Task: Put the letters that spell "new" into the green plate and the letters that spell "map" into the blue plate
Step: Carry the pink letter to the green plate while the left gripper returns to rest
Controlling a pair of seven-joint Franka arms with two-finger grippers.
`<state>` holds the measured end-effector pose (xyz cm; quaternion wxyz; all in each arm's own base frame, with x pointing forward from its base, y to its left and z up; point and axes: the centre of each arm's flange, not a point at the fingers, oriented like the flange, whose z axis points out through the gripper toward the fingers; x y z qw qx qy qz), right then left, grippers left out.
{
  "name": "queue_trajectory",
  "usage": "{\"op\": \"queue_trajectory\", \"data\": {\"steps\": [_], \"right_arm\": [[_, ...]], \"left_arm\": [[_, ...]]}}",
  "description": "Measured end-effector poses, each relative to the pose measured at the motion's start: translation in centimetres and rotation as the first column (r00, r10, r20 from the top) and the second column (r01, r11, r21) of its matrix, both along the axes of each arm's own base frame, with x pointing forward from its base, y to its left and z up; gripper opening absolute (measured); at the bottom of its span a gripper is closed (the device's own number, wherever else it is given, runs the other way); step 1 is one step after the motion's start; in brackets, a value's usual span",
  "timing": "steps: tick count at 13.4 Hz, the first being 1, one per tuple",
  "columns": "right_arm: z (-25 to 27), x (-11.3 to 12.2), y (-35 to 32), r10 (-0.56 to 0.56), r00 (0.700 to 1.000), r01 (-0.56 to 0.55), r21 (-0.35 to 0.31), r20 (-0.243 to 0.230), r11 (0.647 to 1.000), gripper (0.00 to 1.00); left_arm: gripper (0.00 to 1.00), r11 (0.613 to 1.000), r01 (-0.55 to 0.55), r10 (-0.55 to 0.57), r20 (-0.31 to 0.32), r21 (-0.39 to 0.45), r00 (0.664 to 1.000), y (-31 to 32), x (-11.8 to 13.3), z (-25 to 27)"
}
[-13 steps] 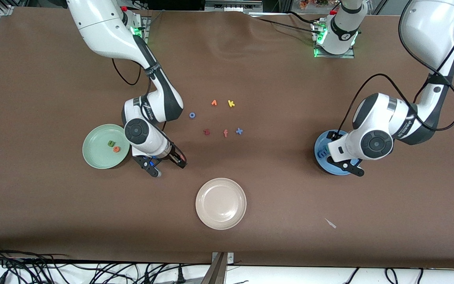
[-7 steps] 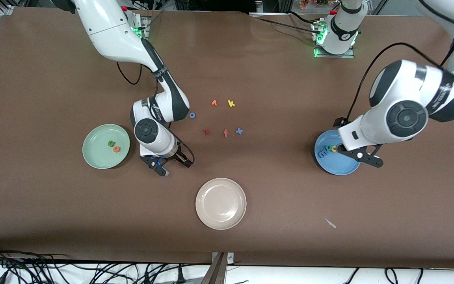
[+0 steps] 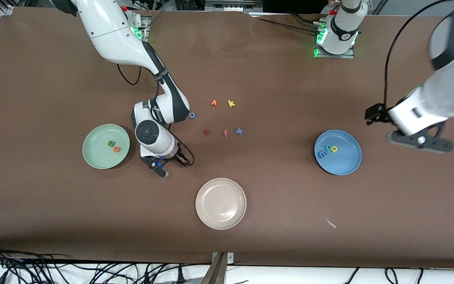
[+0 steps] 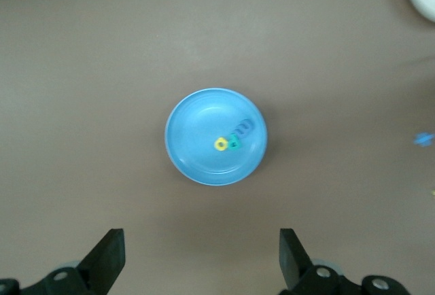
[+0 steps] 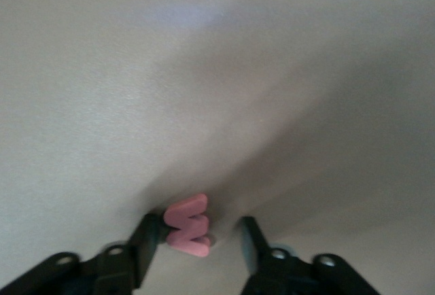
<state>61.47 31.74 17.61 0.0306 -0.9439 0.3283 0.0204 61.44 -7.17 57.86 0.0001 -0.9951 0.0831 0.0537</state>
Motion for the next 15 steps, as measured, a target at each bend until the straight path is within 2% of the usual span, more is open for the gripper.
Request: {"op": "queue_trajectory", "data": {"steps": [1,2,4,7,9,12,15], "right_arm": [[0.1,0.1,0.0,0.0,1.0,0.0,0.001,0.003,1.0,0.43],[0.1,0.1,0.0,0.0,1.0,0.0,0.001,0.002,1.0,0.42],[0.5,0.3,0.2,0.0,1.0,0.0,0.005,0.009,1.0,0.27],[0.4,0.4,0.2,0.0,1.0,0.0,0.005,0.012,1.0,0.27],[1.0,1.0,0.2,0.004,1.0,-0.004,-0.001,-0.001,1.0,0.27],[4.1,3.0,-1.3,0.082,0.996,-0.084,-0.034,-0.04,0.996,0.27],[8.1,3.9,-6.2,0.198,0.972,-0.207,-0.064,-0.124,0.976,0.27]], "left_arm": [[1.0,0.999,-0.026,0.027,0.025,-0.019,0.999,1.2,-0.8,1.4],[1.0,0.999,-0.039,0.04,0.046,-0.022,0.998,1.8,-1.6,2.0],[1.0,0.999,-0.049,0.051,0.08,-0.019,0.996,2.0,-3.7,1.7],[1.0,0.998,-0.055,0.056,0.093,-0.015,0.994,1.8,-7.5,1.4],[1.0,0.998,-0.055,0.056,0.099,-0.013,0.993,1.7,-8.6,1.7],[1.0,0.998,-0.057,0.058,0.101,-0.014,0.993,1.7,-8.7,1.5],[1.0,0.998,-0.06,0.061,0.101,-0.014,0.993,1.8,-8.6,1.4]]}}
